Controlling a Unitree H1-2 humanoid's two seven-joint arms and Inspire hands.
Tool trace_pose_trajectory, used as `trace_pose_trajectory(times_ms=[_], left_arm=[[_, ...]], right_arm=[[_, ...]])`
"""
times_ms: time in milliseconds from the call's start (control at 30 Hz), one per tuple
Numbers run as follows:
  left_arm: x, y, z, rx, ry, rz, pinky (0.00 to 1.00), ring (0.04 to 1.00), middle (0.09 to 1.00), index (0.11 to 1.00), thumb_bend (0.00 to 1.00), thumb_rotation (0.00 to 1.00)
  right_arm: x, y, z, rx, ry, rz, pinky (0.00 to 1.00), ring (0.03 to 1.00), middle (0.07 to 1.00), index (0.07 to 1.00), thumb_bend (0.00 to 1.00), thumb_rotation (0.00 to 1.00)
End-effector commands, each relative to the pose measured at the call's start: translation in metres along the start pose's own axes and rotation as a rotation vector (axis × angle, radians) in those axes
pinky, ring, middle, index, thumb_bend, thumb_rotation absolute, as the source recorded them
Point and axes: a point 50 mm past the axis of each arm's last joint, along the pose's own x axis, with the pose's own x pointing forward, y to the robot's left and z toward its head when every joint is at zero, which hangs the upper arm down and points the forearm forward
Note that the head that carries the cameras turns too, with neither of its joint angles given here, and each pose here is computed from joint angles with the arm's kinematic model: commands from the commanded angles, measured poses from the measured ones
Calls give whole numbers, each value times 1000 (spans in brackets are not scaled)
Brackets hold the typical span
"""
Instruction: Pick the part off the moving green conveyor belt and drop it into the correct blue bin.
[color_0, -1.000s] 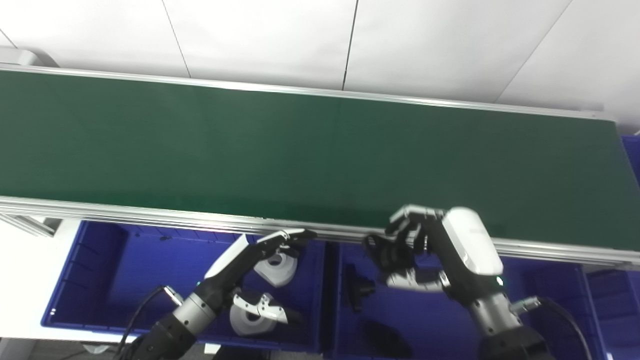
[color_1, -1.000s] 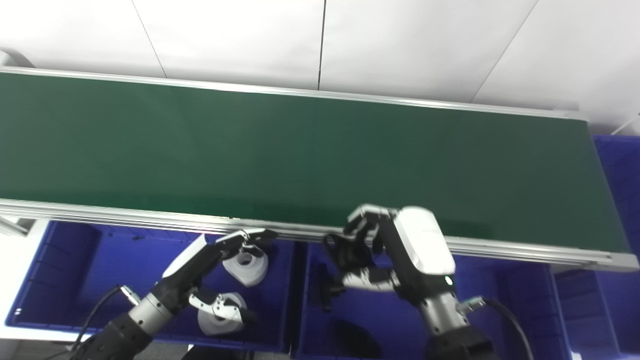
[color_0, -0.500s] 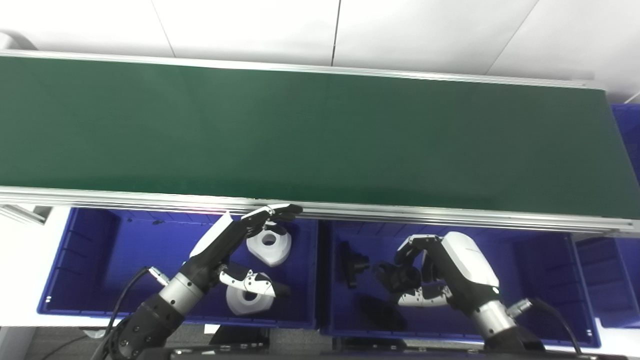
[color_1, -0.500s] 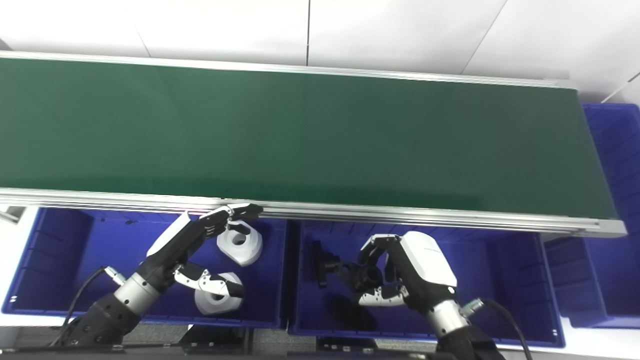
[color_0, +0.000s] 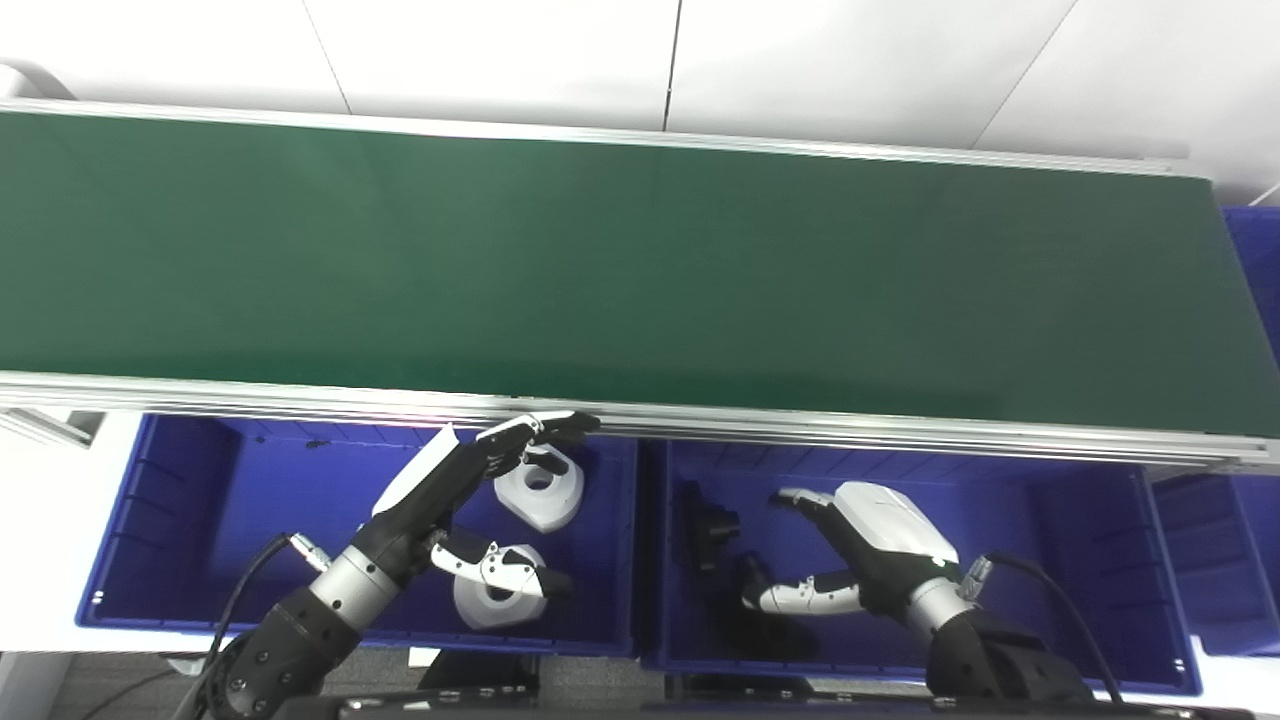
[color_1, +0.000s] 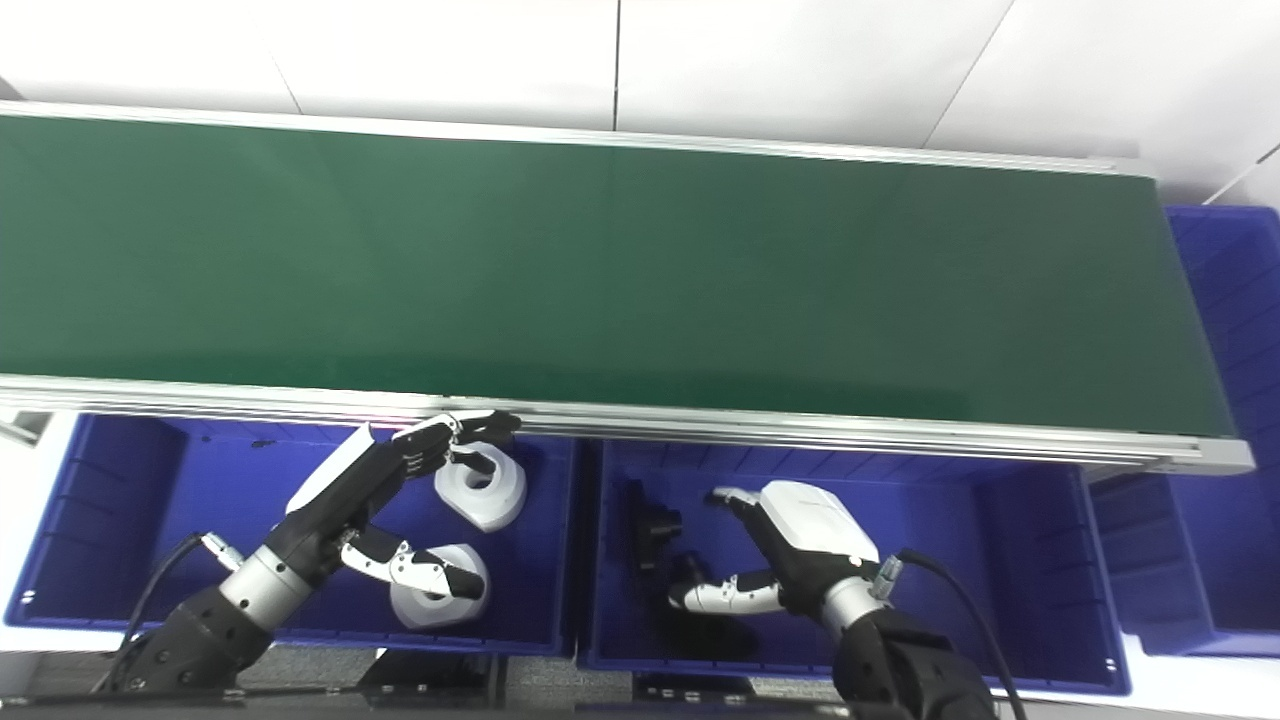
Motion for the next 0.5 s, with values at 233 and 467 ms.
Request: trace_pose_trajectory(times_ms=[233,467], left_arm=[[-3,4,5,10,-16,-3,719,837,875,824,909,257],[-4,5,4,21,-3,-10,740,855,885,837,911,269]], right_arm=[[-32,-3,34,361,-265,-281,879,924,955,959,736,678],[-42,7,46,494,-432,-324,778,892,947,973,770,629]])
